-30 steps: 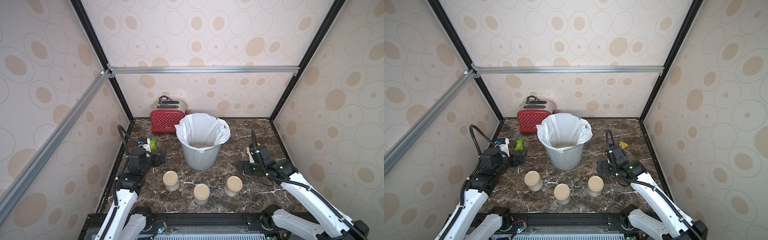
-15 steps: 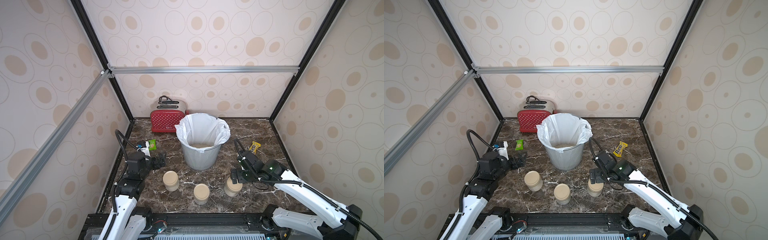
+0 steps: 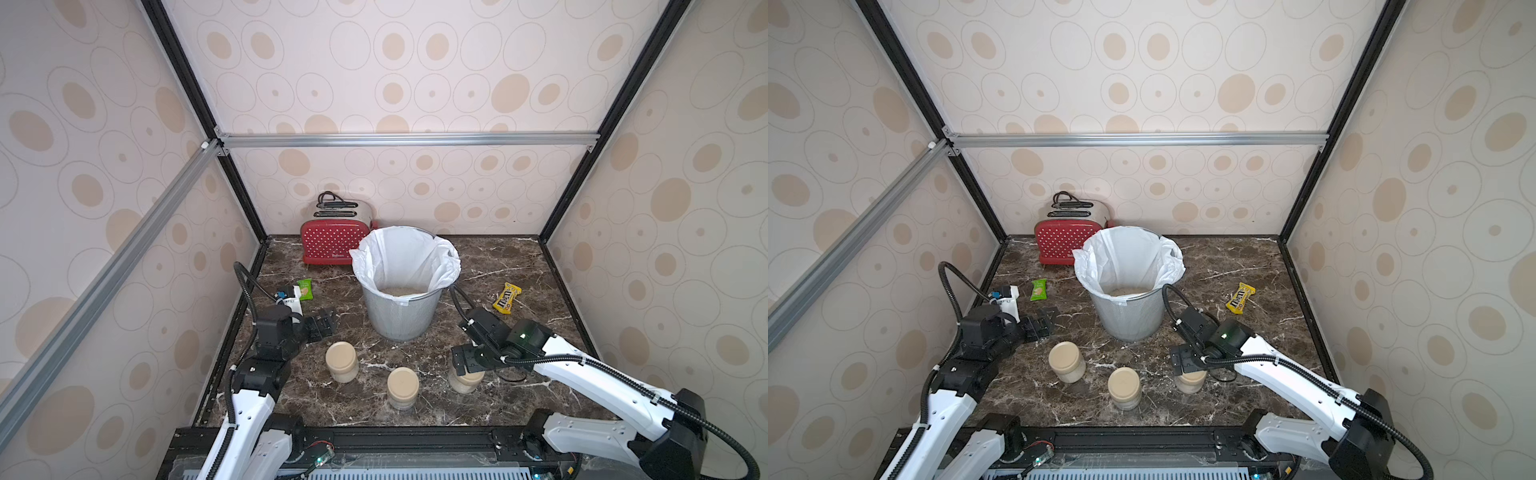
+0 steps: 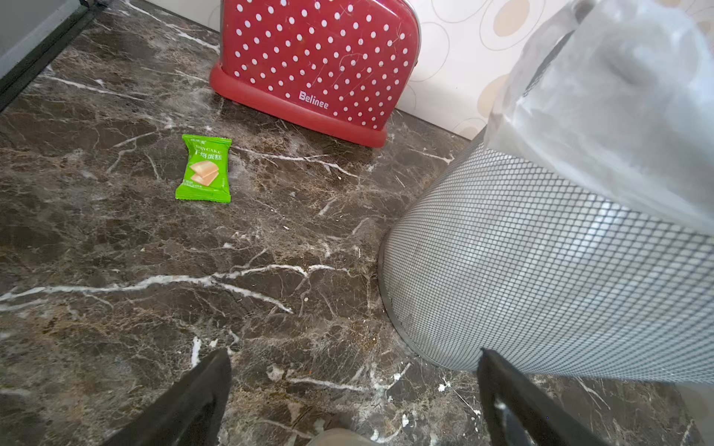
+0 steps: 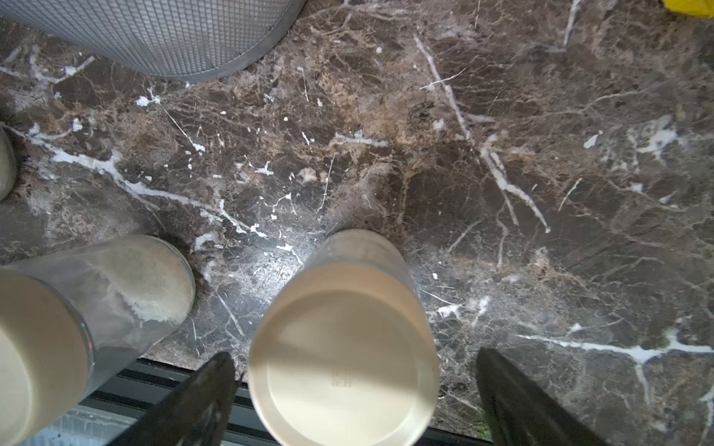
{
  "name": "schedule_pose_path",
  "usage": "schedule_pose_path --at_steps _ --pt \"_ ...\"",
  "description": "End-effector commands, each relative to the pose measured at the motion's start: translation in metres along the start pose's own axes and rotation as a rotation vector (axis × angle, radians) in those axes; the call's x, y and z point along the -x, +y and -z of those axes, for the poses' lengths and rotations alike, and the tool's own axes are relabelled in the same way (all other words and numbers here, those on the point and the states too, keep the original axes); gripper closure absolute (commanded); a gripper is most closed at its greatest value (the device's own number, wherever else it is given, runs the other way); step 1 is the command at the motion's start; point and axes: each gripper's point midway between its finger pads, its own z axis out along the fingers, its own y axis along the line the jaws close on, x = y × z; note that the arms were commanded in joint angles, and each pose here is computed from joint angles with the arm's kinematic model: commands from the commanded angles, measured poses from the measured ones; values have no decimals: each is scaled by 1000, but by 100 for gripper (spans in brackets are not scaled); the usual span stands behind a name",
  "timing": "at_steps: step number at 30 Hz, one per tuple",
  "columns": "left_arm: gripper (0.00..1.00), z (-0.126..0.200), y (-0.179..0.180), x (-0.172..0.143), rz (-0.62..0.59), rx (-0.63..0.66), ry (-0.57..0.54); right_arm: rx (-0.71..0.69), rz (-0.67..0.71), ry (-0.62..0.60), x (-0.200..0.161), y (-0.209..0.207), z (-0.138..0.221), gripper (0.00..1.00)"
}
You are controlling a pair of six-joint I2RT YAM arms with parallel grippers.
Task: Empty moldy rice from jars
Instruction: Pick up the jar from the center of the board.
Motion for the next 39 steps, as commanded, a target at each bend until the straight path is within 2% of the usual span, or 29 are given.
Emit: schedule_pose_path --at_steps 1,20,27,33,39 --pt "1 3 -2 -2 16 -8 12 0 -3 27 -7 2 -4 0" --pt "1 -1 -5 -5 59 -31 16 -41 -3 126 -31 -3 -31 0" --pt "1 -2 -6 -6 57 -38 26 -72 -26 130 -35 -8 -40 10" --pt "1 -5 -8 -7 56 -46 40 -96 -30 134 -38 -12 -43 10" --pt "1 -5 -8 -7 54 -43 41 -118 -40 143 -40 -16 -46 15"
